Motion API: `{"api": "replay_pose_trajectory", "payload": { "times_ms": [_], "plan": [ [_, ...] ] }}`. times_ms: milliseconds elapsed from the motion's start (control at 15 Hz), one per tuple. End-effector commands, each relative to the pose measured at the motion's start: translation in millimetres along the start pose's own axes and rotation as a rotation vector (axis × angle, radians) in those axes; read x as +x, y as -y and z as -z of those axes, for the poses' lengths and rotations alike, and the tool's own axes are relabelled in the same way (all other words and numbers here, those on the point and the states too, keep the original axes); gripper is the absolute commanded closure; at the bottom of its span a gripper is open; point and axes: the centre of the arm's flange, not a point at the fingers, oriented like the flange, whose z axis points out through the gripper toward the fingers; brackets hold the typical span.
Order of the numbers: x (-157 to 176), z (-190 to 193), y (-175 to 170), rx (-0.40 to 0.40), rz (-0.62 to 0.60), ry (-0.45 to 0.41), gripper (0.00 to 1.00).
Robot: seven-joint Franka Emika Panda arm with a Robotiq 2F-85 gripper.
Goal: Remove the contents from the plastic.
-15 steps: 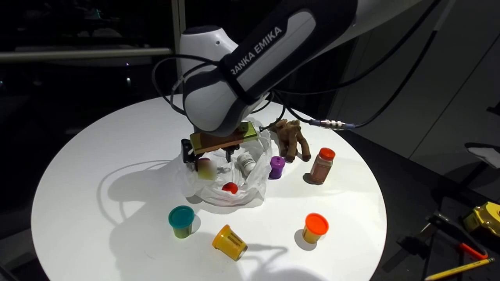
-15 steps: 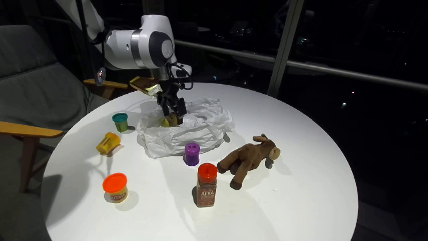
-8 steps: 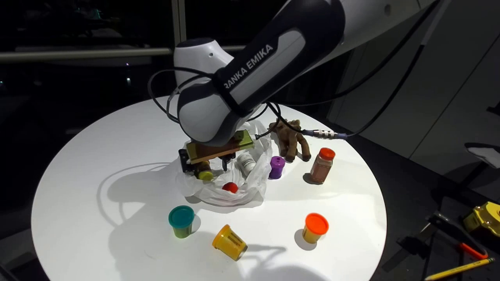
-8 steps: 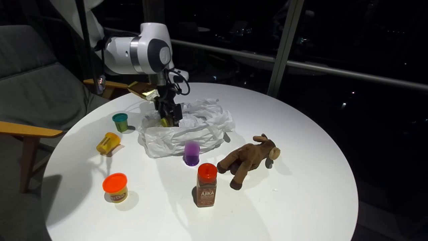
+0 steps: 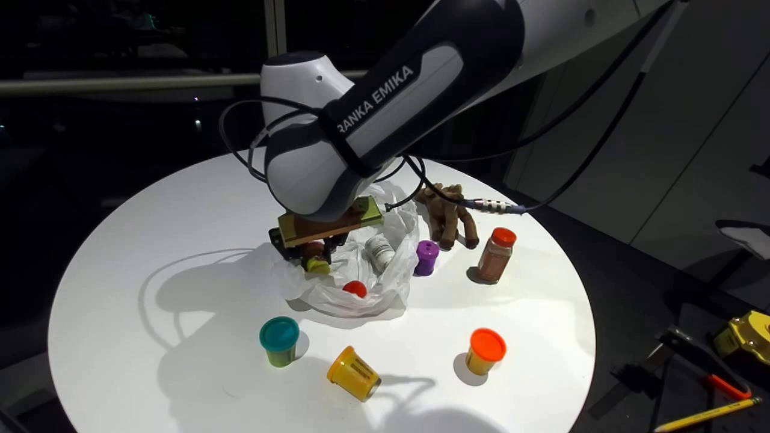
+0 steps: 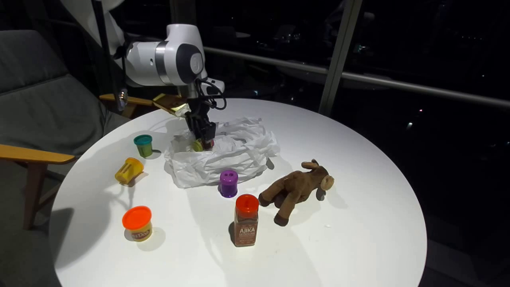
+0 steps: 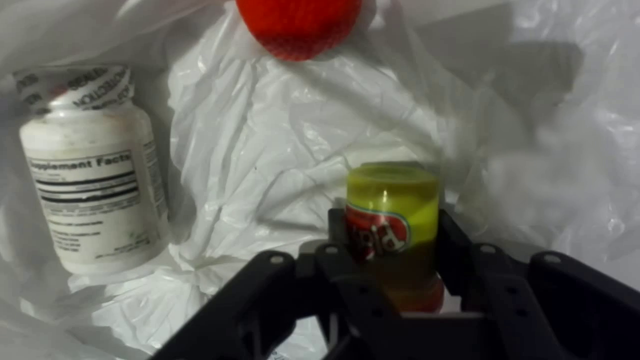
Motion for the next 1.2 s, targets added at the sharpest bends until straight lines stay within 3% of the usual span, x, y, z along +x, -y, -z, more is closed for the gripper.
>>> {"api": "replay_pose_trajectory", "payload": {
  "times_ms": [0, 267, 600, 1133],
  "plan": [
    [5.1, 15.7, -2.1, 0.008, -0.023, -0.030, 0.81],
    [-13.9, 68.1, -20.4, 0.026, -0.031, -0.024, 0.81],
    [-53.8, 135.3, -39.2, 0.032, -0.054, -0.093, 0.81],
    [-160.5, 142.5, -71.8, -0.032, -0.025, -0.007, 0.81]
  ]
}}
